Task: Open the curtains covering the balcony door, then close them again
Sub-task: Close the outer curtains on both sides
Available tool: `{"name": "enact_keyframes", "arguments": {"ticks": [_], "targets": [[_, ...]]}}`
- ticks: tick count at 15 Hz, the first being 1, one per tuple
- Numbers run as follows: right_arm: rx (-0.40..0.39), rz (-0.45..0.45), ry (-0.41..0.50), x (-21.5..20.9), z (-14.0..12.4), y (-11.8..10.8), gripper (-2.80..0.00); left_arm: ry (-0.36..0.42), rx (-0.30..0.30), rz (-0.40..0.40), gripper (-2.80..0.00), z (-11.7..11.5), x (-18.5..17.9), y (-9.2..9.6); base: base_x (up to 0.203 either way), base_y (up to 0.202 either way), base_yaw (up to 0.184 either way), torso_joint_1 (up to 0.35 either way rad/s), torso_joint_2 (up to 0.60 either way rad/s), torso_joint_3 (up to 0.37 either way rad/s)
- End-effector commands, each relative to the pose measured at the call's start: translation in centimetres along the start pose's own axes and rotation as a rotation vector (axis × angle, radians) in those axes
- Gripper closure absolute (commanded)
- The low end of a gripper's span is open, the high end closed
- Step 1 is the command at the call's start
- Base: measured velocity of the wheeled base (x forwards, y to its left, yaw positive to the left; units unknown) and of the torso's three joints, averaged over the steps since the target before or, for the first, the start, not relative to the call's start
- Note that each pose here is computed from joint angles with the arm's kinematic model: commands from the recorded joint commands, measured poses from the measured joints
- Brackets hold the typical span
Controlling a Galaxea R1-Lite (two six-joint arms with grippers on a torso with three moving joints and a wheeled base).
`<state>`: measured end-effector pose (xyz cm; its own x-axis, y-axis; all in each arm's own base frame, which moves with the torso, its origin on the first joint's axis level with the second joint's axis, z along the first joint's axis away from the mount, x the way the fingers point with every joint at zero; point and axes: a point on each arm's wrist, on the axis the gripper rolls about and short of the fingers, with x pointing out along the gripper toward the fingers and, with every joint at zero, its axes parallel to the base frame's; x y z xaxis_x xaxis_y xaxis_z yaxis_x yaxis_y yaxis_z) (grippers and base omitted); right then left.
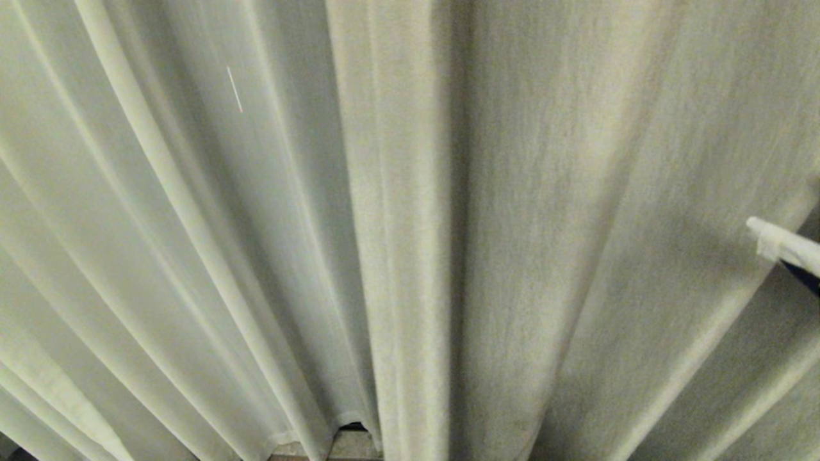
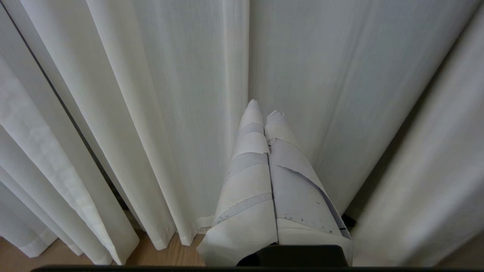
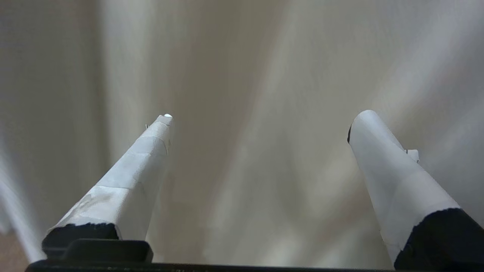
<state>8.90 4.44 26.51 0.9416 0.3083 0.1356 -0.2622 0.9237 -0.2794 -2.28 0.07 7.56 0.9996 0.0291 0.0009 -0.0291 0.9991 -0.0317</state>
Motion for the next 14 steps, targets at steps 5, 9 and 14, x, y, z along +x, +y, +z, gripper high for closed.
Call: {"name": "enact_keyframes", "arguments": {"ticks": [5,9,14], "targets": [[-0.024,-0.048,0.11,-2.6,-7.6,1.1,0.0,-0.001,-0.001,0.001,0.0,0.0,0.0,0.0,0.0,0.0,0.0,0.0,0.0,0.0],[0.002,-0.105,0.218,-4.3,-11.0,0.9,0.0,-0.001,-0.001,0.001,0.0,0.0,0.0,0.0,0.0,0.0,0.0,0.0,0.0,0.0],[0.027,-0.128,0.286,-8.0,-13.5,1.7,0.0,-0.001,-0.001,0.0,0.0,0.0,0.0,0.0,0.0,0.0,0.0,0.0,0.0,0.0]]}}
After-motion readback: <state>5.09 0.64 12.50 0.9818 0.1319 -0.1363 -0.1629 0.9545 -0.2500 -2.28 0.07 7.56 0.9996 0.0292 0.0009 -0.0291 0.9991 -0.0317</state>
